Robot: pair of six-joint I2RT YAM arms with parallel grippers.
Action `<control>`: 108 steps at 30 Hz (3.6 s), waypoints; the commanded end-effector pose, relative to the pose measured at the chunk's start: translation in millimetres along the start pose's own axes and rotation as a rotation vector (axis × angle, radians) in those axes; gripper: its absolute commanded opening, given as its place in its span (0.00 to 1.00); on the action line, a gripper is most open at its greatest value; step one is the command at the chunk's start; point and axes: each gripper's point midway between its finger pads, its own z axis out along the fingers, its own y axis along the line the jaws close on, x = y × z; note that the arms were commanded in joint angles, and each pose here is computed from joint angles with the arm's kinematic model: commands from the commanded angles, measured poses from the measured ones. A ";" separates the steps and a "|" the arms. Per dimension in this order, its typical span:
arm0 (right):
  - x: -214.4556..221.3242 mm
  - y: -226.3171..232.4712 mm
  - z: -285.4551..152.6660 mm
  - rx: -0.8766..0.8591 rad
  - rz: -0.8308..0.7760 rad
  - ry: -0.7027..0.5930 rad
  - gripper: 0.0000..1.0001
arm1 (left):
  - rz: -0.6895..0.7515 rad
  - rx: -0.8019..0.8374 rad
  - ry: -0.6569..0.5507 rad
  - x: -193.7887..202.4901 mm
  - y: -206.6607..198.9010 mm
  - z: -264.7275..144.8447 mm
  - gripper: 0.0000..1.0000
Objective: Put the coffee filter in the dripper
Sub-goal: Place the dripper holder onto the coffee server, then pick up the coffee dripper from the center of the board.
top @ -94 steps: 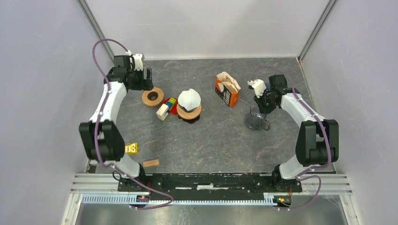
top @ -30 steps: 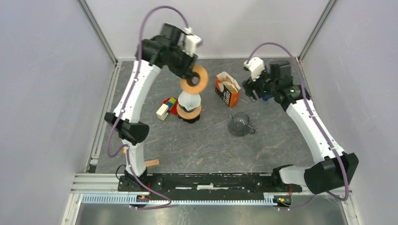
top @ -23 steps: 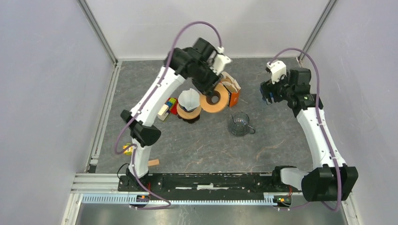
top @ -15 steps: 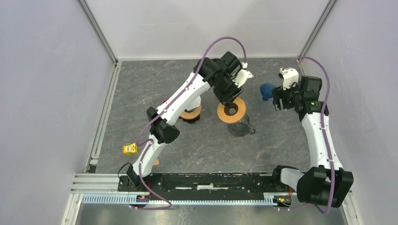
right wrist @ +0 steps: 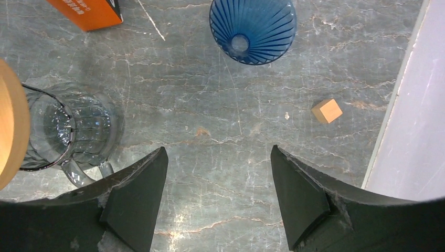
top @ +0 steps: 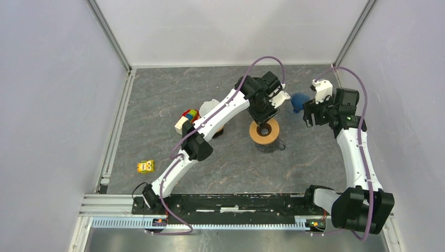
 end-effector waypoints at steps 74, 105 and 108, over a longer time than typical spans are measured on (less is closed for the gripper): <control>-35.2 51.9 4.1 -0.204 -0.164 -0.145 0.79 | 0.005 -0.129 -0.294 -25.0 -15.6 -154.8 0.82; -151.7 139.8 121.6 -0.150 -0.389 -0.059 0.50 | -0.128 -0.448 -0.544 106.1 40.4 -230.4 1.00; -147.5 123.1 116.7 -0.072 -0.400 -0.043 0.51 | -0.135 -0.444 -0.549 107.3 41.7 -231.0 1.00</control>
